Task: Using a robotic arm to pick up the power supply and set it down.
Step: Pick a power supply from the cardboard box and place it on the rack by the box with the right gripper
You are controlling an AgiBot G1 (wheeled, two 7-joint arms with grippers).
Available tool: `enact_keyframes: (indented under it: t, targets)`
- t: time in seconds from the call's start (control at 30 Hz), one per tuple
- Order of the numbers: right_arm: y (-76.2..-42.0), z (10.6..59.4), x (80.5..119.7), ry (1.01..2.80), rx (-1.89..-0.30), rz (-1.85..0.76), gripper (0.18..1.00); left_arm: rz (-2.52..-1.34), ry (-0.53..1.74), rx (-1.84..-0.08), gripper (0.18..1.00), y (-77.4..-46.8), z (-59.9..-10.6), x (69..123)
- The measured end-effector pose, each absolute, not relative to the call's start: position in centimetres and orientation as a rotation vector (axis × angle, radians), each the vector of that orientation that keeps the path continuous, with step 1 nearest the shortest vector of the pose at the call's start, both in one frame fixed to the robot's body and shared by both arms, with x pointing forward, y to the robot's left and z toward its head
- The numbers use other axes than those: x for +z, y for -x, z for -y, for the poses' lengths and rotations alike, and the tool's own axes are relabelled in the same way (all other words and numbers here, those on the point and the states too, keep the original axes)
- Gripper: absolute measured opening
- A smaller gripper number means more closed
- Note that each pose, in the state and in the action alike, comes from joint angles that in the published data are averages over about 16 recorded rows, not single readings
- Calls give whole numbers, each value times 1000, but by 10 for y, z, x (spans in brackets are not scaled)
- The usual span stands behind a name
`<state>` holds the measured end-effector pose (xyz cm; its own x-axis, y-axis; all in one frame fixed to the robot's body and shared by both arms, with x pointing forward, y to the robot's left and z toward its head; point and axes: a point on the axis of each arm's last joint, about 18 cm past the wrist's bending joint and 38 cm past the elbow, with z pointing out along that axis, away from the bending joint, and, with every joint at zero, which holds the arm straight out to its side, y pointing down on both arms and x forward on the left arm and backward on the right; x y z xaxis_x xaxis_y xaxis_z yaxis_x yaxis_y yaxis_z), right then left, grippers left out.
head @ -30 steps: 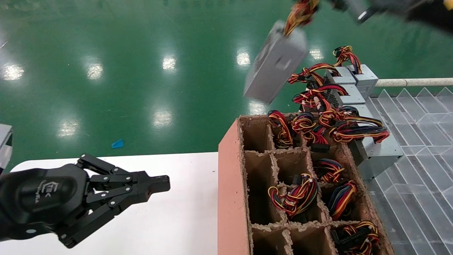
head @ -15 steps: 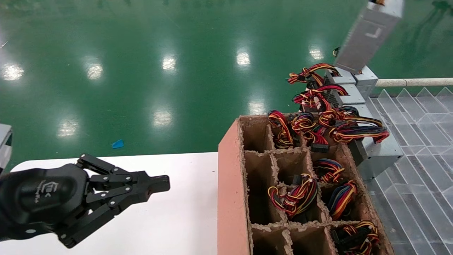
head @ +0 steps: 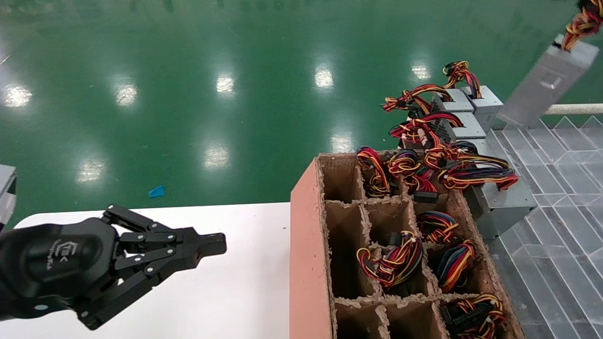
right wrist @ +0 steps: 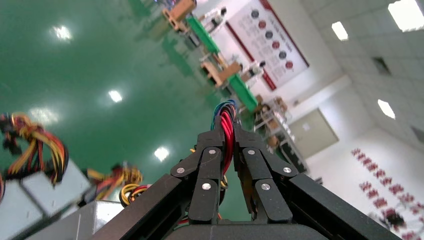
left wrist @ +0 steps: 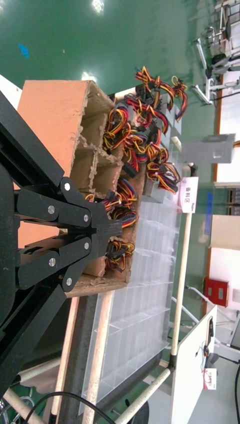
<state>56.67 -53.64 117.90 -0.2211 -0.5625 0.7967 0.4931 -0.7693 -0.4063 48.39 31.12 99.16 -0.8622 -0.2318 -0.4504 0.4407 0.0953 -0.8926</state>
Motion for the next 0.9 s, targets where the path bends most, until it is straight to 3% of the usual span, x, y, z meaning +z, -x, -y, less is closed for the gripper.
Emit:
enact_keyframes:
  t: [0.47,0.9]
  targets:
    - [-586,554,1134,1476,-1969,-188,205,-1893,-204,-1818,191,-484,-311,992]
    - [-601,548,1116,1534,-1932,-197,205,-1893,-204,-1818,191,-484,-311,992]
